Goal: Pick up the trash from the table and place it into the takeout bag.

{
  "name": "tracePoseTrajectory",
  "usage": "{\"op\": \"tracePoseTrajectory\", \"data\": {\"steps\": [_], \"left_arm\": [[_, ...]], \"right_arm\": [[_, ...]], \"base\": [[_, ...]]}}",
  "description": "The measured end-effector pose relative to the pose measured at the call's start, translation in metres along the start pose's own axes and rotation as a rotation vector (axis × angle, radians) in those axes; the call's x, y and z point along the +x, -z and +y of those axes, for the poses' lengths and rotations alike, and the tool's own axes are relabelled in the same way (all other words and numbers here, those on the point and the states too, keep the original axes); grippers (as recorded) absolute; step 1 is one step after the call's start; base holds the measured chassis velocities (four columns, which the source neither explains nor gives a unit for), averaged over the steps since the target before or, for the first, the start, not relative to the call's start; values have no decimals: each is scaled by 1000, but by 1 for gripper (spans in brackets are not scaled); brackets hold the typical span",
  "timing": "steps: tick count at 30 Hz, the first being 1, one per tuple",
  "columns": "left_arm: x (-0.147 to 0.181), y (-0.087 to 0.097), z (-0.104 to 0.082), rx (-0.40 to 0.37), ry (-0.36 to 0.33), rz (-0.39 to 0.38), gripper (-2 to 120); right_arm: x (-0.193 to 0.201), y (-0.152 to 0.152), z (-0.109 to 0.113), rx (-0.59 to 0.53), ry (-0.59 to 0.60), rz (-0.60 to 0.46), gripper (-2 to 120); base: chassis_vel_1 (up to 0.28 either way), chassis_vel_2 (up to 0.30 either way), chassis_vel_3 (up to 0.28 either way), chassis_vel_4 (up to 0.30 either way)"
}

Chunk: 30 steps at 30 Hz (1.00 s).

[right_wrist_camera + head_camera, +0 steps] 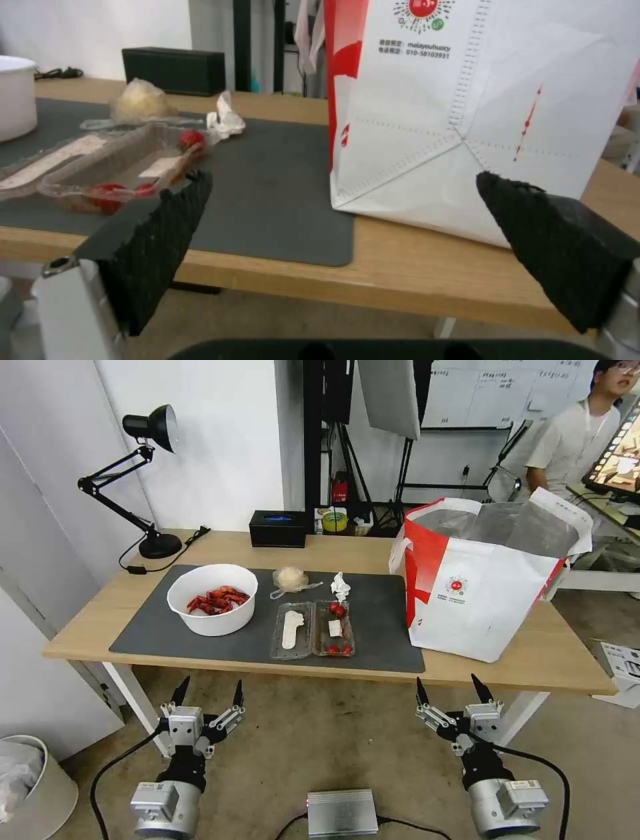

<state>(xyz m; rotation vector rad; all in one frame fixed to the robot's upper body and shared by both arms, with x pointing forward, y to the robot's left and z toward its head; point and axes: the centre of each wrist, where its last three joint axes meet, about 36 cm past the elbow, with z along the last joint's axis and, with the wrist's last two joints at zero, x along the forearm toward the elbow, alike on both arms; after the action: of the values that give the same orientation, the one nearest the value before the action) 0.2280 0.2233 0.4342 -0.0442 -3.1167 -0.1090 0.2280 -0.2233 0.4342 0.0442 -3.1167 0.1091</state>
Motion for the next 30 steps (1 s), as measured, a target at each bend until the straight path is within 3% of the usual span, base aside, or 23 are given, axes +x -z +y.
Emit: {"op": "tracePoseTrajectory", "data": {"steps": [9,20,25,30], "left_arm": [[-2,2,1,19,8,17,100],[-24,35,5,188,42,185,100],[-27,39,7,207,38,227,100],[-36,48,10,247,12,340,100]], "right_arm": [[-3,2,-2,-2,10,12,100],[-35,34,-25,5,106,158,100],[-48,50,-34,29,150,230,100],[-60,69,-42,66,194,310,100]], "base": [[0,0,0,0],[0,0,0,0],[0,0,0,0],[0,0,0,0]]}}
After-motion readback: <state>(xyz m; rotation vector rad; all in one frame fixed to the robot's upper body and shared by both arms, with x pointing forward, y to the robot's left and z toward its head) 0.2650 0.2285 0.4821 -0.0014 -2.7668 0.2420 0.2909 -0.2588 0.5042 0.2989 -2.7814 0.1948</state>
